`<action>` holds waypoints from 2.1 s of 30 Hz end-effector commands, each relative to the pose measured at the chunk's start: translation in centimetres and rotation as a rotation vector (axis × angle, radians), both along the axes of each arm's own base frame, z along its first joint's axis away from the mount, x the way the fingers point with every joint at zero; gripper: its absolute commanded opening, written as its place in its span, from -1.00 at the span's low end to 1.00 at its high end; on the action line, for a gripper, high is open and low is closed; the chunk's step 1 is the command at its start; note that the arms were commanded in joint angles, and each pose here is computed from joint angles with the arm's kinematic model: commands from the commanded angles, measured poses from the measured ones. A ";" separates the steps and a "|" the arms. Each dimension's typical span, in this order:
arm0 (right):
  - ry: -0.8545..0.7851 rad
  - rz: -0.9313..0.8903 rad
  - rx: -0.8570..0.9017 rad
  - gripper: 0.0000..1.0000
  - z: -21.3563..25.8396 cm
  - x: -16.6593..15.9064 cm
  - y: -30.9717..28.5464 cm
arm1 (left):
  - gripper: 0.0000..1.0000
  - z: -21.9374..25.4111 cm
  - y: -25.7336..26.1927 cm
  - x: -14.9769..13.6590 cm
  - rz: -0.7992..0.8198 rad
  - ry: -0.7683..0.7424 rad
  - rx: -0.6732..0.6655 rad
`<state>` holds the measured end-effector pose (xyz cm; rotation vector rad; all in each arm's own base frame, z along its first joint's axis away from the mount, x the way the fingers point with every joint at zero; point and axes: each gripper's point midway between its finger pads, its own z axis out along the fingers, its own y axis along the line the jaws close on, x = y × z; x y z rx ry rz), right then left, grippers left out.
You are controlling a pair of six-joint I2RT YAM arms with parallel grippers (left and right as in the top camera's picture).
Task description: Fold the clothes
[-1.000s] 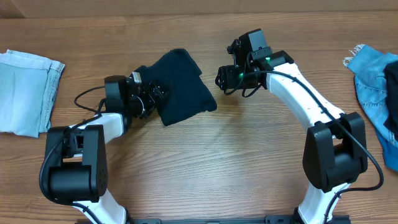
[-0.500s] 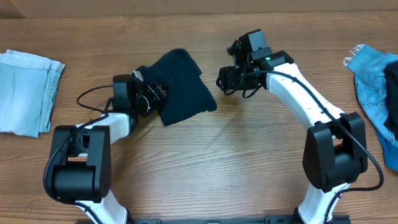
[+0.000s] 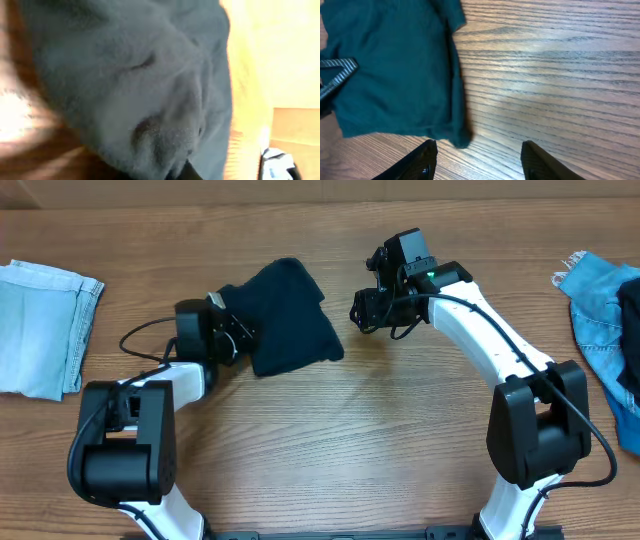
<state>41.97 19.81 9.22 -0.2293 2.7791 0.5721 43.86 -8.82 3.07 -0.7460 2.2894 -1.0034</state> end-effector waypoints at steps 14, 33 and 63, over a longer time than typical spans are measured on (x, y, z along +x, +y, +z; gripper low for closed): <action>-0.008 0.011 0.007 0.15 0.4 0.0 0.2 | -0.92 10.0 -0.9 2.2 -0.169 -0.226 -0.197; 0.007 0.011 0.002 0.15 0.3 -0.4 0.1 | -0.92 28.1 8.0 5.7 -0.039 -0.483 -0.041; 0.149 0.011 -0.045 0.15 -0.8 -3.6 -1.0 | -0.83 27.3 38.8 5.3 0.570 -0.521 0.471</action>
